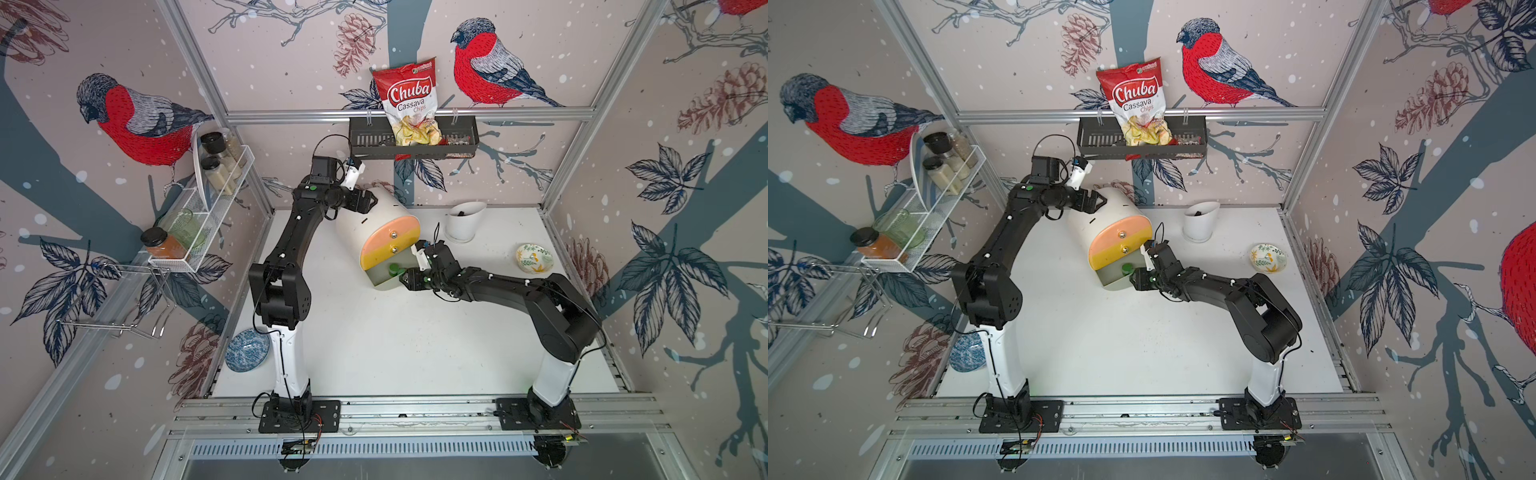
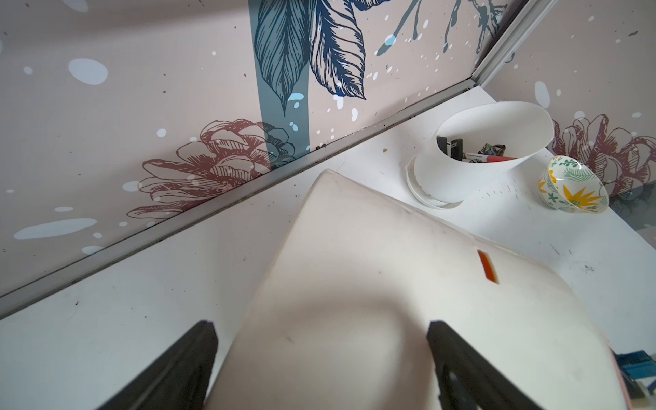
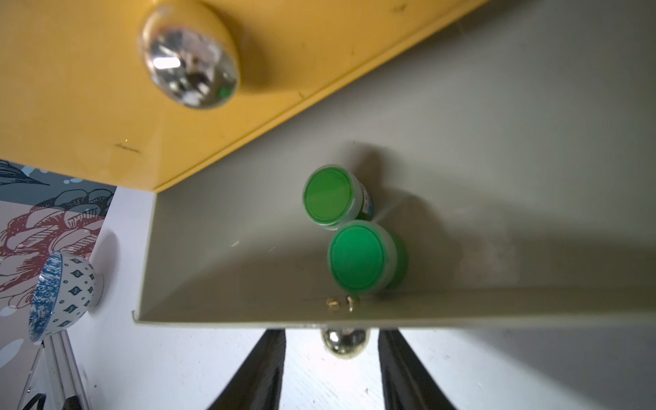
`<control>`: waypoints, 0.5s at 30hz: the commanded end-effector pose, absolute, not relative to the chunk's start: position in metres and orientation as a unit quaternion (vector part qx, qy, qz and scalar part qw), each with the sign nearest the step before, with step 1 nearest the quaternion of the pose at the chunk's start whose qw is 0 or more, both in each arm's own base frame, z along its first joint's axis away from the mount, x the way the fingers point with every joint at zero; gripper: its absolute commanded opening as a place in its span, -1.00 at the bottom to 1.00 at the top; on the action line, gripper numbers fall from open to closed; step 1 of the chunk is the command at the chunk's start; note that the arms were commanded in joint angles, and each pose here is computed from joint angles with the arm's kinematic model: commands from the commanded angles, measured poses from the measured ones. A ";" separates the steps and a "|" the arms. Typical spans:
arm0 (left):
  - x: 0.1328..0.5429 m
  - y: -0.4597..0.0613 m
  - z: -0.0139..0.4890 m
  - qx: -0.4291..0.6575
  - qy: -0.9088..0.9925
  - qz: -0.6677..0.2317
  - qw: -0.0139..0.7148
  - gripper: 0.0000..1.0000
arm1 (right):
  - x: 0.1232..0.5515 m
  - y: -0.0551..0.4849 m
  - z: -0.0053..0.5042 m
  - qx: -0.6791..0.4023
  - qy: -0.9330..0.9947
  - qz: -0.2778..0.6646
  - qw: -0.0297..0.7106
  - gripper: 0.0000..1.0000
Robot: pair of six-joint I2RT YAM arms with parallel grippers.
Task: Put the paint cans in the drawer according to color
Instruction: Close the drawer in the storage box.
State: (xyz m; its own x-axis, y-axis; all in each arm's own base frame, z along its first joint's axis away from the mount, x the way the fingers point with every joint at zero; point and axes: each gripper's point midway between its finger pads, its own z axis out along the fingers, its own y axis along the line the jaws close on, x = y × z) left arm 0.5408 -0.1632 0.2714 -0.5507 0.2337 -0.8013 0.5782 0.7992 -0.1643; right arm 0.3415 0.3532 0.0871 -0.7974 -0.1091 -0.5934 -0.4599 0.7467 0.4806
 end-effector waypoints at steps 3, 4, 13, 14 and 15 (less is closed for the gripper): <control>0.520 -0.176 0.274 0.252 0.854 -0.233 0.391 0.89 | 0.349 0.355 0.089 -0.158 0.890 0.320 0.285 -0.04; 0.518 -0.177 0.274 0.253 0.854 -0.233 0.391 0.89 | 0.350 0.355 0.089 -0.158 0.889 0.320 0.287 -0.04; 0.504 -0.187 0.272 0.252 0.858 -0.243 0.377 0.89 | 0.359 0.362 0.091 -0.156 0.885 0.325 0.294 -0.04; 0.504 -0.186 0.271 0.247 0.860 -0.242 0.376 0.89 | 0.361 0.363 0.091 -0.155 0.885 0.327 0.294 -0.04; 0.504 -0.185 0.270 0.245 0.861 -0.242 0.374 0.89 | 0.362 0.364 0.091 -0.154 0.884 0.328 0.295 -0.04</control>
State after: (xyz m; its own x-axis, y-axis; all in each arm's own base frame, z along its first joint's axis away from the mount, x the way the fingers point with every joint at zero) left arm 0.5178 -0.1787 0.2748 -0.5542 0.2522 -0.7933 0.6001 0.7815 -0.1708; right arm 0.3531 0.3573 0.0814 -0.7995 -0.1027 -0.5918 -0.4519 0.7519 0.4800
